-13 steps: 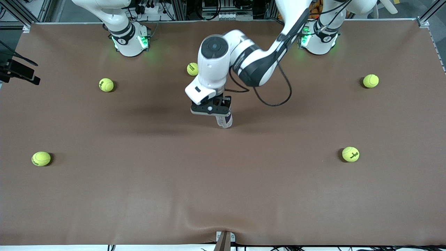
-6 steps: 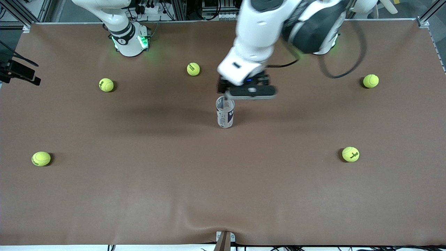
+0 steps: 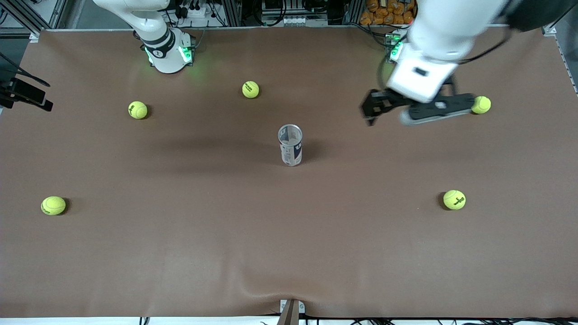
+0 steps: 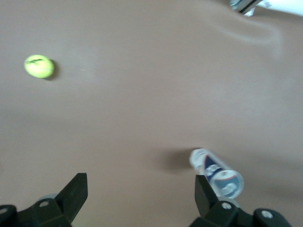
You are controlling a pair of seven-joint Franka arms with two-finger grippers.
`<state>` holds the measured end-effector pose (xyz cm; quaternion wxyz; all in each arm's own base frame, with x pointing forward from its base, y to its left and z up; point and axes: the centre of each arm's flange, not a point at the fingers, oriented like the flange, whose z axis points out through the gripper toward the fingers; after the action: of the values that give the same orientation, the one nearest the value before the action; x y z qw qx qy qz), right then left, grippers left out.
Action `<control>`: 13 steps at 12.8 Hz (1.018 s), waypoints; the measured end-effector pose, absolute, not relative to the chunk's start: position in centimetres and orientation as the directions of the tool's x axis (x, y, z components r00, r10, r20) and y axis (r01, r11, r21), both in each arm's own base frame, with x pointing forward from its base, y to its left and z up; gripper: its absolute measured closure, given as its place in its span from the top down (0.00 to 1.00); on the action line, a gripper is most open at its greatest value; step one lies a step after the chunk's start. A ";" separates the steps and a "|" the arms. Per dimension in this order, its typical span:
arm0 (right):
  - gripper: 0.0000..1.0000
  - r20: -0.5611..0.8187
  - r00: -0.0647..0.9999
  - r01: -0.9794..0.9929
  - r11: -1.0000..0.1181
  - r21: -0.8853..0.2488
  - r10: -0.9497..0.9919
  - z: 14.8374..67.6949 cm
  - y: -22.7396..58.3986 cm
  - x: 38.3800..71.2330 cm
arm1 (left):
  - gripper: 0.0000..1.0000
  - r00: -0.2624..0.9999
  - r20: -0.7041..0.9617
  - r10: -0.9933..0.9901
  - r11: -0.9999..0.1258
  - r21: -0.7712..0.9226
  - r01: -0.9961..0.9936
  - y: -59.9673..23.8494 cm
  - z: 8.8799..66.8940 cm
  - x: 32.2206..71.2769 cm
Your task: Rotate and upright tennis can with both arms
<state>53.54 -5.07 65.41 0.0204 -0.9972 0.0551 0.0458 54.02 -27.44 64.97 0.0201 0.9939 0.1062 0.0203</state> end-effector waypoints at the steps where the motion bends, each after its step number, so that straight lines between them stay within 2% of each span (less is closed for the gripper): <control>1: 1.00 -0.094 0.990 -0.112 -0.993 -0.036 -0.108 65.4 -5.1 53.5 | 1.00 0.982 0.017 0.191 -0.981 0.026 0.190 -25.1 65.3 54.3; 6: 1.00 -0.093 0.990 -0.112 -0.993 -0.036 -0.108 65.4 -5.1 53.5 | 1.00 0.982 -0.022 0.190 -0.982 0.000 0.190 -15.6 65.8 55.6; 13: 1.00 -0.096 0.990 -0.112 -0.993 -0.036 -0.108 65.3 -5.1 53.6 | 1.00 0.990 -0.018 0.137 -0.991 0.002 0.137 -7.0 63.8 54.5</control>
<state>53.62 -5.06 65.25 0.0204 -0.9972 0.0550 0.0470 54.45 -7.01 63.77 0.0018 0.9976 0.0688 -0.0090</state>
